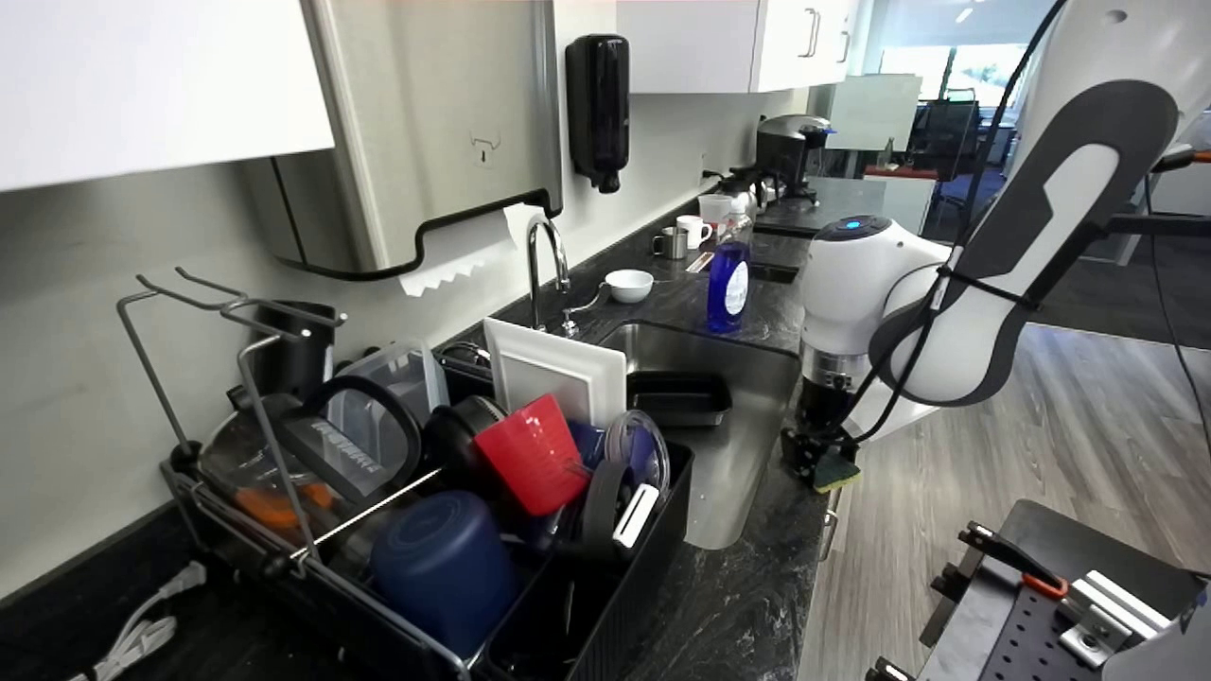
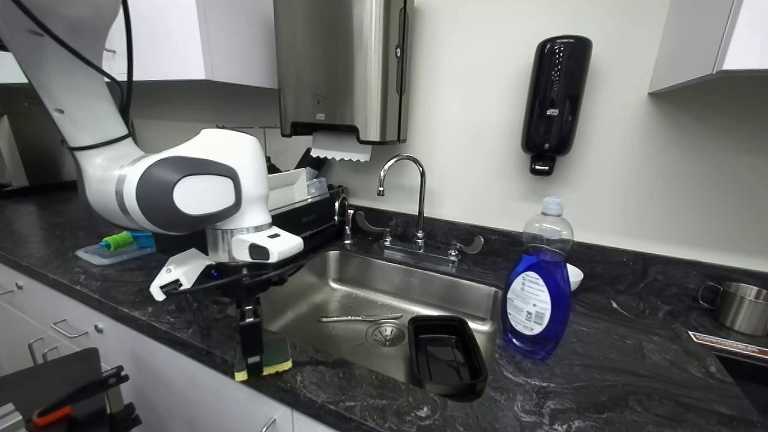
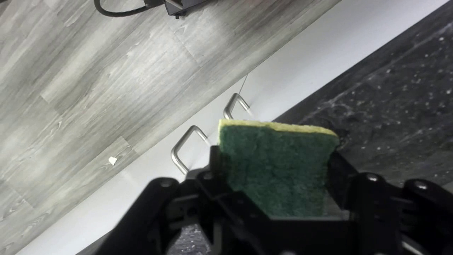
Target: Use the sponge to wipe the counter.
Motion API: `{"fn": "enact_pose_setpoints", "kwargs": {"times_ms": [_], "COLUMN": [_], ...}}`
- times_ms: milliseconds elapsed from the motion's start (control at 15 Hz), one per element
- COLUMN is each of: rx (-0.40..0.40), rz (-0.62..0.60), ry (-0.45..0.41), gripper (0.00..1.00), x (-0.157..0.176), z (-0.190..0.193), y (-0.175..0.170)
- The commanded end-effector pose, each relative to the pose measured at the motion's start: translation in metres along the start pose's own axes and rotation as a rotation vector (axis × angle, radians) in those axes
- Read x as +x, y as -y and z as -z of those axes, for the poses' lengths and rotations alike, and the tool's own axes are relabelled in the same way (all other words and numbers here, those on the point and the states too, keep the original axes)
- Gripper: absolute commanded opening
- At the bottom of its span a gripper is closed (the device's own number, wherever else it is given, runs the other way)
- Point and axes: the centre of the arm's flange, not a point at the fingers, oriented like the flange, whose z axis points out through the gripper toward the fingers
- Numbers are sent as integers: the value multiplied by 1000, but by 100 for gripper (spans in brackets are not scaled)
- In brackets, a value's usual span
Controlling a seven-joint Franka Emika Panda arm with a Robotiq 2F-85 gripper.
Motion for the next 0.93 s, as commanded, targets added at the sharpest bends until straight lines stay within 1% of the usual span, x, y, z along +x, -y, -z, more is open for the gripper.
{"fn": "enact_pose_setpoints", "kwargs": {"times_ms": [0, 267, 867], "rx": [-15, -6, 4], "rz": [13, 44, 99], "ry": [44, 41, 31], "gripper": [44, 44, 44], "x": [-8, -12, -14], "z": [-26, -23, -17], "y": [-4, 10, 29]}}
